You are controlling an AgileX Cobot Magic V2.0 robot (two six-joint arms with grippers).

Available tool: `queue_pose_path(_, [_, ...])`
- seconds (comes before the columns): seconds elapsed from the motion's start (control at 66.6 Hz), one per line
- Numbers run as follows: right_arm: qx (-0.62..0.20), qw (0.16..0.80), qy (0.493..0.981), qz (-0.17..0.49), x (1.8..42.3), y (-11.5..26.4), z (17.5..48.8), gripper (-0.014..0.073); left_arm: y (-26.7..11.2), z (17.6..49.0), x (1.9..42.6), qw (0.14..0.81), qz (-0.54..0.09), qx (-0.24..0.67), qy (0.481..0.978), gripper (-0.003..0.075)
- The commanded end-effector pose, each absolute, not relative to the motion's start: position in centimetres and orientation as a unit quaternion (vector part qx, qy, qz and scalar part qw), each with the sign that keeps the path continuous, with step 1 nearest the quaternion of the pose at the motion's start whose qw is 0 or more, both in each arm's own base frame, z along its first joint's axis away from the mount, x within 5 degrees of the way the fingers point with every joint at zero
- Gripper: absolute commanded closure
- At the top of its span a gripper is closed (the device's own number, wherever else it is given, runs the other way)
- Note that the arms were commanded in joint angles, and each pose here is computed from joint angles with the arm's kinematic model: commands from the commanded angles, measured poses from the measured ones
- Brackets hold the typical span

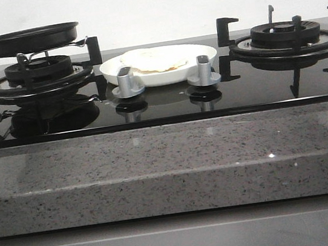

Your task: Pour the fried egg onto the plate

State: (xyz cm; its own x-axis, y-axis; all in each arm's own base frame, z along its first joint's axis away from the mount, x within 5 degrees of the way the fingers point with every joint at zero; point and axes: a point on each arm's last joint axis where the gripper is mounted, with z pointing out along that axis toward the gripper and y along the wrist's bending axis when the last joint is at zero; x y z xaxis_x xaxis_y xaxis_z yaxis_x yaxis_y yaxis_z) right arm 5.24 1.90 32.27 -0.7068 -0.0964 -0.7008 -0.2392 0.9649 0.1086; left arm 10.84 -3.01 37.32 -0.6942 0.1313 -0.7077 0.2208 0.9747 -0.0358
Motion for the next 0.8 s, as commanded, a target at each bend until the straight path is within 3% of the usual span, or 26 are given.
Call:
queue_pose_path(0.0, [-0.093, 0.405, 0.904, 0.096, 5.6, 1.9, 33.2, 0.0704, -3.2, 38.4, 11.0, 0.415, -0.071, 0.093, 0.902, 0.074])
queue_pose_path(0.225, [-0.093, 0.405, 0.905, 0.096, 5.6, 1.9, 33.2, 0.0704, -2.0, 37.2, 9.8, 0.467, -0.048, 0.076, 0.88, 0.074])
queue_pose_path(0.391, [-0.093, 0.405, 0.905, 0.096, 5.6, 1.9, 33.2, 0.0704, -1.1, 34.7, 8.7, 0.577, -0.043, 0.042, 0.815, 0.074])
queue_pose_path(0.781, [-0.093, 0.405, 0.905, 0.096, 5.6, 1.9, 33.2, 0.0704, -0.5, 24.7, 5.7, 0.705, -0.059, 0.01, 0.707, 0.074])
